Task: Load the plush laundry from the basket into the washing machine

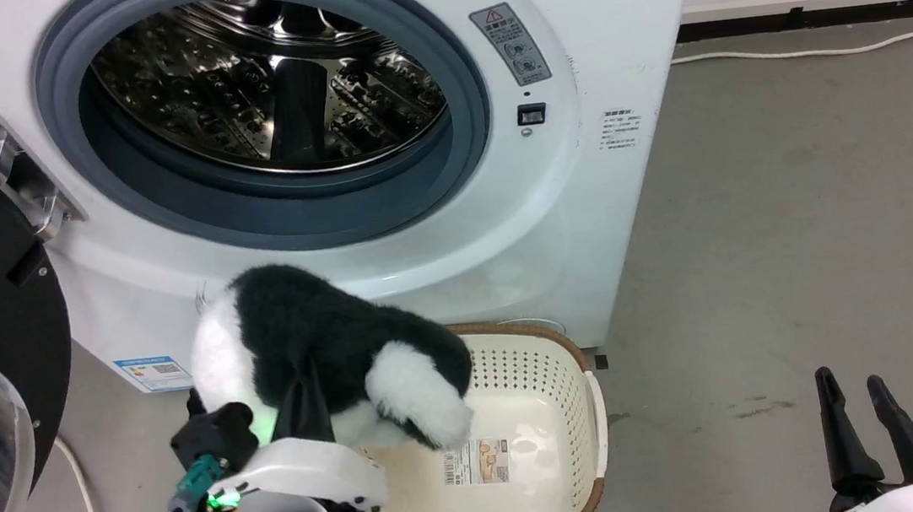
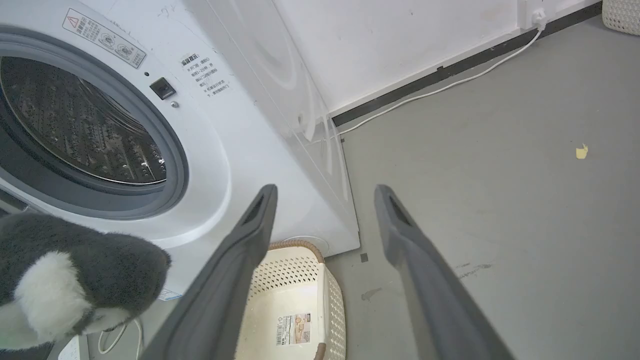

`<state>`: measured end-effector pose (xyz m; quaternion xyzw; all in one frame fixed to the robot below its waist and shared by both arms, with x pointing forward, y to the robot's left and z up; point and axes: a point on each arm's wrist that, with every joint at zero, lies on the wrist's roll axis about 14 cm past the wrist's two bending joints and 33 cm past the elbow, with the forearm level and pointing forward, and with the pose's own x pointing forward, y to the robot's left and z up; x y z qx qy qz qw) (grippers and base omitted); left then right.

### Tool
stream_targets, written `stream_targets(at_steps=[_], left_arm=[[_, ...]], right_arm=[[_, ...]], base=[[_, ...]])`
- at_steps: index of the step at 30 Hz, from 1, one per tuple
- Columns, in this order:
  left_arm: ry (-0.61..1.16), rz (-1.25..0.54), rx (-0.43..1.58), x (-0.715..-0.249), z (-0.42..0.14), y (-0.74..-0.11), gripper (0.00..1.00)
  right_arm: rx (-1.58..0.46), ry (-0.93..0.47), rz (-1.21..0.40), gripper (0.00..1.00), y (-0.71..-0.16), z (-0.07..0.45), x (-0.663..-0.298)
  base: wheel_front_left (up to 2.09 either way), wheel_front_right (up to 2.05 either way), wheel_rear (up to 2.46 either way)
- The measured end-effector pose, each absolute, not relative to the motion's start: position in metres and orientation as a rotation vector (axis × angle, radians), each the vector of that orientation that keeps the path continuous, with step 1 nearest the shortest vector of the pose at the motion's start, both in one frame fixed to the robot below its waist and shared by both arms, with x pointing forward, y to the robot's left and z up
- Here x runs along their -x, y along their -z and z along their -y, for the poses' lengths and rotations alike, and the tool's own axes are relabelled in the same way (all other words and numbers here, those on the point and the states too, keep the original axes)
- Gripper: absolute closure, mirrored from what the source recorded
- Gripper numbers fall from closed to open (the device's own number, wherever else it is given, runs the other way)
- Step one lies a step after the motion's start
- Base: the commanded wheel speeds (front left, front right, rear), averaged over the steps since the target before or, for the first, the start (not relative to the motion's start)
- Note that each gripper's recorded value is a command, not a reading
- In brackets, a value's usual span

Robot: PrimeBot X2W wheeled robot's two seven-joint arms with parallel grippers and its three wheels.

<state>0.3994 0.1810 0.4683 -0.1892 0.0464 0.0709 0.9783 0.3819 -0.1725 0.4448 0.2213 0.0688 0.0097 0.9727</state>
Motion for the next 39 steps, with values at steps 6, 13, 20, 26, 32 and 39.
stream_targets(at_steps=[6,13,20,26,32,39], left_arm=[[-0.131,-0.029,0.326,-0.425,-0.193,-0.493,1.00],[-0.129,0.011,0.257,-0.463,-0.208,-0.515,1.00],[-0.142,0.033,0.198,-0.509,-0.224,-0.529,1.00],[-0.146,0.043,0.167,-0.547,-0.228,-0.530,1.00],[-0.128,0.103,0.133,-0.591,-0.224,-0.541,1.00],[-0.114,0.106,0.119,-0.637,-0.218,-0.529,1.00]], right_arm=[[-0.449,0.004,-0.139,0.00,-0.442,0.179,-0.379],[-0.446,0.030,-0.161,0.00,-0.432,0.186,-0.382],[-0.440,0.047,-0.198,0.00,-0.419,0.190,-0.392],[-0.425,0.050,-0.219,0.00,-0.409,0.192,-0.407],[-0.414,0.062,-0.256,0.00,-0.393,0.196,-0.419],[-0.388,0.089,-0.292,0.00,-0.372,0.208,-0.429]], base=[[0.00,0.00,0.00],[0.00,0.00,0.00],[0.00,0.00,0.00],[0.00,0.00,0.00],[0.00,0.00,0.00],[0.00,0.00,0.00]])
